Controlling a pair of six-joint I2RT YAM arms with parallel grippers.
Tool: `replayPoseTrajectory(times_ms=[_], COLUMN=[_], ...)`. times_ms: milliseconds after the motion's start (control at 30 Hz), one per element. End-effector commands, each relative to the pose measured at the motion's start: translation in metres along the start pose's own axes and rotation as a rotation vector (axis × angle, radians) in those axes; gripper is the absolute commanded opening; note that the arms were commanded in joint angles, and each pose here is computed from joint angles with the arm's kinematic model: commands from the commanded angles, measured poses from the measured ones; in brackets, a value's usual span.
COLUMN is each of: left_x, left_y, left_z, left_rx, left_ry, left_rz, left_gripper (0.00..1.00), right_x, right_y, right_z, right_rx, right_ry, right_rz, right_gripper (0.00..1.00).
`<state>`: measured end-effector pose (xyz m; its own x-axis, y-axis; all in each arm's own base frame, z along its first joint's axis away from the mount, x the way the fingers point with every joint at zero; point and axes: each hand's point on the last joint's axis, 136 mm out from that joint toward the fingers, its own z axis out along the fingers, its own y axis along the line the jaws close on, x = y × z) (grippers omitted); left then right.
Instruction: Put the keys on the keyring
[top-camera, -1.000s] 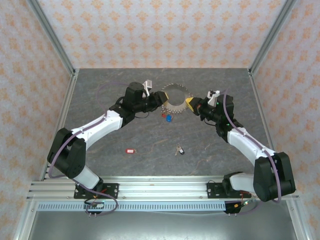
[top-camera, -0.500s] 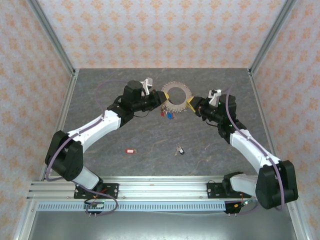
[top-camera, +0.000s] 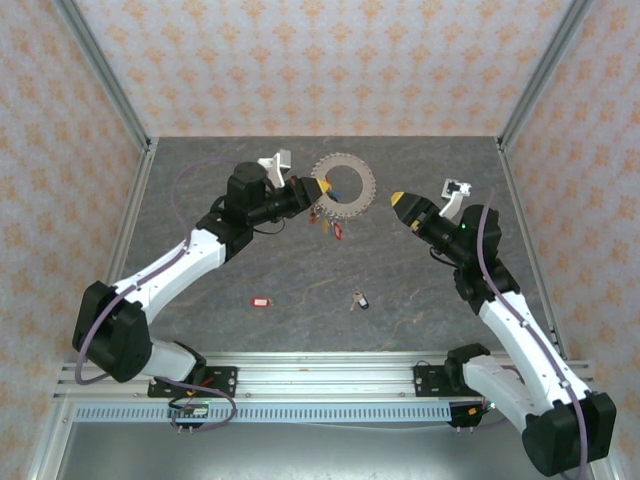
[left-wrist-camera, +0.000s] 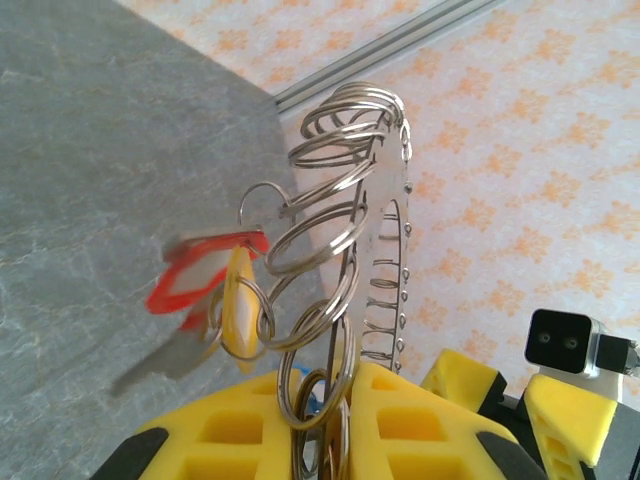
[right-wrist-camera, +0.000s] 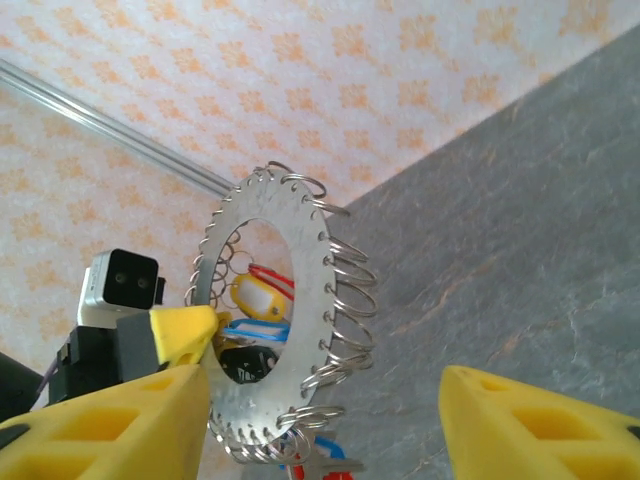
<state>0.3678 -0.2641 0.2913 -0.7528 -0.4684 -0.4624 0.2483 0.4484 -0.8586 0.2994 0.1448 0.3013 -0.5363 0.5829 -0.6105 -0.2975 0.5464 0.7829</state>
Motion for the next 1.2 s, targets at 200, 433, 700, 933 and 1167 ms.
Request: replayPoseTrajectory(times_ms=[200, 433, 700, 933, 1167], left_x=[-0.032, -0.039, -0.044, -0.039, -0.035], left_y=[-0.038, -0.031, -0.03, -0.041, -0.051], left_z=[-0.035, -0.052, -0.068, -0.071, -0.077], left_rx=[0.092, 0.055, 0.068, 0.135, 0.189], left_ry=[-0.191, -0.277, -0.353, -0.341, -0.339], left_rz=[0.081, 0.059, 0.015, 0.01, 0.055], left_gripper=[0.0, 0.0, 0.0, 0.0, 0.0], right_x=[0.012, 0.029, 0.066, 0.097, 0.118], right_y=[0.01, 0.016, 0.036, 0.059, 0.079], right_z=[-0.003, -0.006, -0.004, -0.002, 0.007], right_rx=[-0.079, -0.115, -0.174, -0.254, -0.289], right_ry=[0.013, 0.055, 0.108, 0.031, -0.093], right_rz=[-0.316, -0.503, -0.767, -1.104, -1.348], right_gripper=[0.51, 0.5, 0.42, 0.27, 0.23])
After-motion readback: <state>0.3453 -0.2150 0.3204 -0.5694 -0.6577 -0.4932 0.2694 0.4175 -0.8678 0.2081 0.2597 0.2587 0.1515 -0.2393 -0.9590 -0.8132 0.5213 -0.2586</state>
